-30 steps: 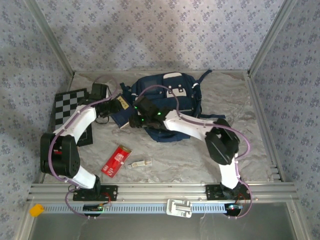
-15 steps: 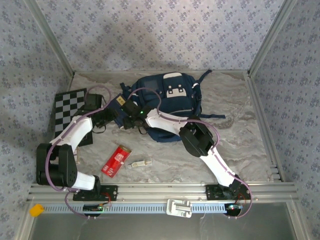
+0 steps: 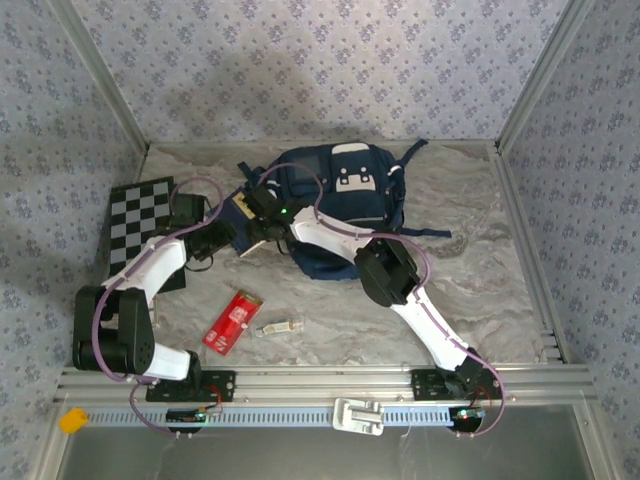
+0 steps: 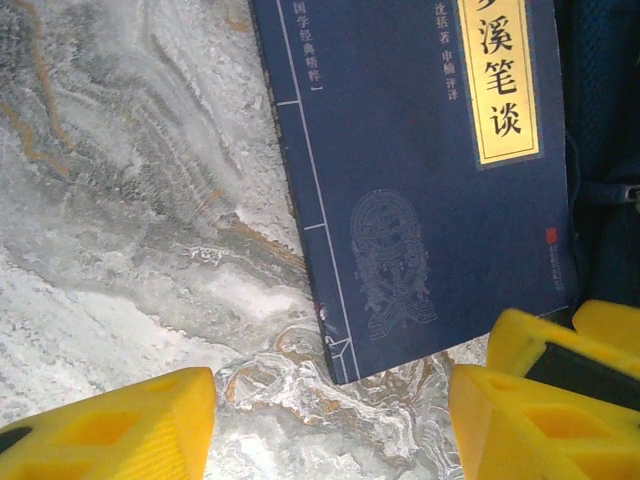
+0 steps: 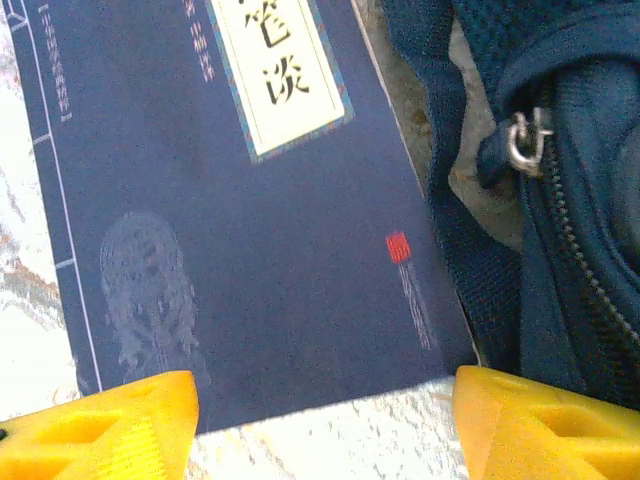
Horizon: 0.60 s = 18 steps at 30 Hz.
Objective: Pack the student bag
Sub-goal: Rotate the book at the middle-left of the table.
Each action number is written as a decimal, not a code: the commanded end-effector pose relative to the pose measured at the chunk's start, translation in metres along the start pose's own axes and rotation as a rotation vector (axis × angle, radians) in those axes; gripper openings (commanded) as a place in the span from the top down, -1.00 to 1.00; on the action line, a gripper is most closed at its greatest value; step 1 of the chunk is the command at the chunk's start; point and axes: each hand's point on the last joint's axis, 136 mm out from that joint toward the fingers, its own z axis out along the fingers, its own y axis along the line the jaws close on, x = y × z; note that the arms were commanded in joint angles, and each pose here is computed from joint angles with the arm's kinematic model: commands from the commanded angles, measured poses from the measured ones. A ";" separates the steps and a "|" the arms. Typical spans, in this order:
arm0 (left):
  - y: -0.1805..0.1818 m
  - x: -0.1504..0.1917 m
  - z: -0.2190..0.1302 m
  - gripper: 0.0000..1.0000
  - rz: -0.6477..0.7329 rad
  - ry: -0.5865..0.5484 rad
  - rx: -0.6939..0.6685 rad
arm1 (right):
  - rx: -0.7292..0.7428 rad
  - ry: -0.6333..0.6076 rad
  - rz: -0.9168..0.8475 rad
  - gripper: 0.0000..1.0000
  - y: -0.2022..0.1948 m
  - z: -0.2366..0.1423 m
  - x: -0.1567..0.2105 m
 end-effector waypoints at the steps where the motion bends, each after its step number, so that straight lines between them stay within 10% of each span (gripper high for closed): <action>1: 0.009 -0.002 0.001 -0.25 -0.029 -0.021 -0.018 | 0.041 0.066 -0.005 -0.41 -0.020 0.017 0.011; 18: 0.050 -0.013 -0.003 -0.27 -0.163 -0.057 -0.047 | -0.075 0.111 -0.042 -0.46 0.047 0.001 0.042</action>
